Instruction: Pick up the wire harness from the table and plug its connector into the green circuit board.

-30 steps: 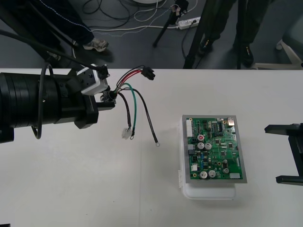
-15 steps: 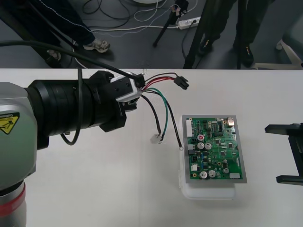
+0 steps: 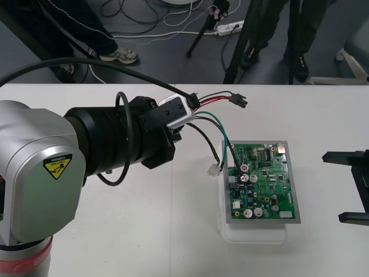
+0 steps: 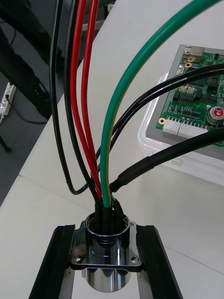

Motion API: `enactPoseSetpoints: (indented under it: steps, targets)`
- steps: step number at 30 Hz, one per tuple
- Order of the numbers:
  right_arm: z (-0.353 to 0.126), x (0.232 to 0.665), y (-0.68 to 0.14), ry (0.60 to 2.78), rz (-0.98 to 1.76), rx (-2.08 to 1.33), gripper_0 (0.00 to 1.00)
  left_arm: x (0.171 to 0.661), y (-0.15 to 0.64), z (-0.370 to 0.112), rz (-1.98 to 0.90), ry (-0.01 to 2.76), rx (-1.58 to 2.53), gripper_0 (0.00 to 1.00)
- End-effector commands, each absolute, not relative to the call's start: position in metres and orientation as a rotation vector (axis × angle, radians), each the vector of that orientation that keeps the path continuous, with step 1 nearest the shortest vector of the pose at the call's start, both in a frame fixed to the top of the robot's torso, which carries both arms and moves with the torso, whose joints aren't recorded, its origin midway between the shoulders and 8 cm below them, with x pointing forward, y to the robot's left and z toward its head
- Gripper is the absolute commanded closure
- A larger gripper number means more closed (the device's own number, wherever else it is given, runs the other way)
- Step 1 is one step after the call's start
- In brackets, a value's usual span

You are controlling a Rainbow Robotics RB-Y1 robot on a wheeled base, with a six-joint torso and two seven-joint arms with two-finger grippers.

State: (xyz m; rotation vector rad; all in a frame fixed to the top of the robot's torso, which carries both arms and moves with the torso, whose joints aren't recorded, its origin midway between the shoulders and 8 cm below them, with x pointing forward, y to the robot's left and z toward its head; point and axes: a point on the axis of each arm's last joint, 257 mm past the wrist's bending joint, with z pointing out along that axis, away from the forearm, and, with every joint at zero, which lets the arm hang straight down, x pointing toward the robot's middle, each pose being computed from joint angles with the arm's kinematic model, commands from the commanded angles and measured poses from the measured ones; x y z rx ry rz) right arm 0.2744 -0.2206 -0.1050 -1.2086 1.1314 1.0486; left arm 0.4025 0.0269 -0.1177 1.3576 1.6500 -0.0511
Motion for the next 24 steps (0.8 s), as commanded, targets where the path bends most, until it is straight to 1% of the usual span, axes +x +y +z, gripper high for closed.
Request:
enactPoseSetpoints:
  steps: [1,10,15,24]
  targets:
    - [-0.092,0.278,-0.229,1.132,1.045,-1.167,0.00,0.388,0.004,-0.106,-0.081,1.617,1.357,1.00]
    - [-0.081,0.292,-0.225,1.187,0.981,-1.062,0.00,0.388,0.005,-0.106,-0.084,1.628,1.344,1.00]
    - [-0.074,0.295,-0.221,1.242,1.006,-0.958,0.00,0.393,0.011,-0.105,-0.074,1.642,1.322,1.00]
    - [-0.060,0.305,-0.213,1.256,0.987,-0.860,0.00,0.395,0.015,-0.105,-0.065,1.651,1.314,1.00]
